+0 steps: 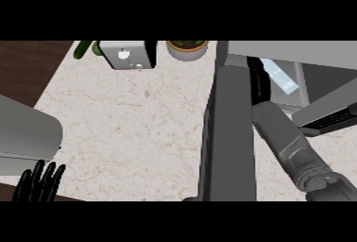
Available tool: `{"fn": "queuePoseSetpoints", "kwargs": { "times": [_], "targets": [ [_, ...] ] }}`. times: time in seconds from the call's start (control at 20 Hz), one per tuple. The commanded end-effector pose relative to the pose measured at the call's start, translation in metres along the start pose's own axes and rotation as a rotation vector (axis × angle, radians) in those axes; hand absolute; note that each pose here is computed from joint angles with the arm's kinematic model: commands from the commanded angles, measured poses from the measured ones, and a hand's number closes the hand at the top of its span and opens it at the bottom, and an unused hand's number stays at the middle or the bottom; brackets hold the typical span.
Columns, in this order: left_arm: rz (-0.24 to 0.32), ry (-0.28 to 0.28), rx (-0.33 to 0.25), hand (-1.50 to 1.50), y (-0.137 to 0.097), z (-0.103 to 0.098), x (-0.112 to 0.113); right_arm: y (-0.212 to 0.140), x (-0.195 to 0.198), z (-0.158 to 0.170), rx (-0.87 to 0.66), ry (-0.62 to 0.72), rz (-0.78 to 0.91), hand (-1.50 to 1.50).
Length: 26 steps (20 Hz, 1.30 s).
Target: Pick up the milk, place it into the microwave and close the microwave
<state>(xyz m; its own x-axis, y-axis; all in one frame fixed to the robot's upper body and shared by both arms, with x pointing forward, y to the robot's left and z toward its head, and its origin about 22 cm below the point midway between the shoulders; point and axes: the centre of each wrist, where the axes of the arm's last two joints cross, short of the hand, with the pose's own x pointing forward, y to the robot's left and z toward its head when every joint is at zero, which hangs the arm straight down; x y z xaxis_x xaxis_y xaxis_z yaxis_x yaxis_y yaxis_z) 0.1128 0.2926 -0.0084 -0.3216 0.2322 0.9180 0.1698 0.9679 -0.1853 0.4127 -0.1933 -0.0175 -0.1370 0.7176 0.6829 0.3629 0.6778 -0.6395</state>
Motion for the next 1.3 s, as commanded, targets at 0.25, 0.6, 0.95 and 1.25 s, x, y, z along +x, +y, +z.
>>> {"fn": "queuePoseSetpoints", "kwargs": {
  "times": [0.25,0.6,0.95,1.25],
  "targets": [
    [-0.005,-0.002,0.002,-1.5,-0.002,0.005,0.007,0.011,-0.011,0.024,0.046,0.01,-0.307,-1.5],
    [-0.005,0.027,0.025,-1.5,-0.003,0.02,0.002,0.013,-0.039,0.056,0.076,0.026,-0.503,-1.5],
    [-0.004,0.018,0.037,-1.5,0.003,0.019,0.018,0.009,-0.071,0.095,0.078,0.004,-0.543,-1.5],
    [-0.028,0.074,0.027,-1.5,-0.016,0.026,-0.002,0.019,-0.076,0.123,0.122,0.012,-0.645,-1.5]
  ]
}}
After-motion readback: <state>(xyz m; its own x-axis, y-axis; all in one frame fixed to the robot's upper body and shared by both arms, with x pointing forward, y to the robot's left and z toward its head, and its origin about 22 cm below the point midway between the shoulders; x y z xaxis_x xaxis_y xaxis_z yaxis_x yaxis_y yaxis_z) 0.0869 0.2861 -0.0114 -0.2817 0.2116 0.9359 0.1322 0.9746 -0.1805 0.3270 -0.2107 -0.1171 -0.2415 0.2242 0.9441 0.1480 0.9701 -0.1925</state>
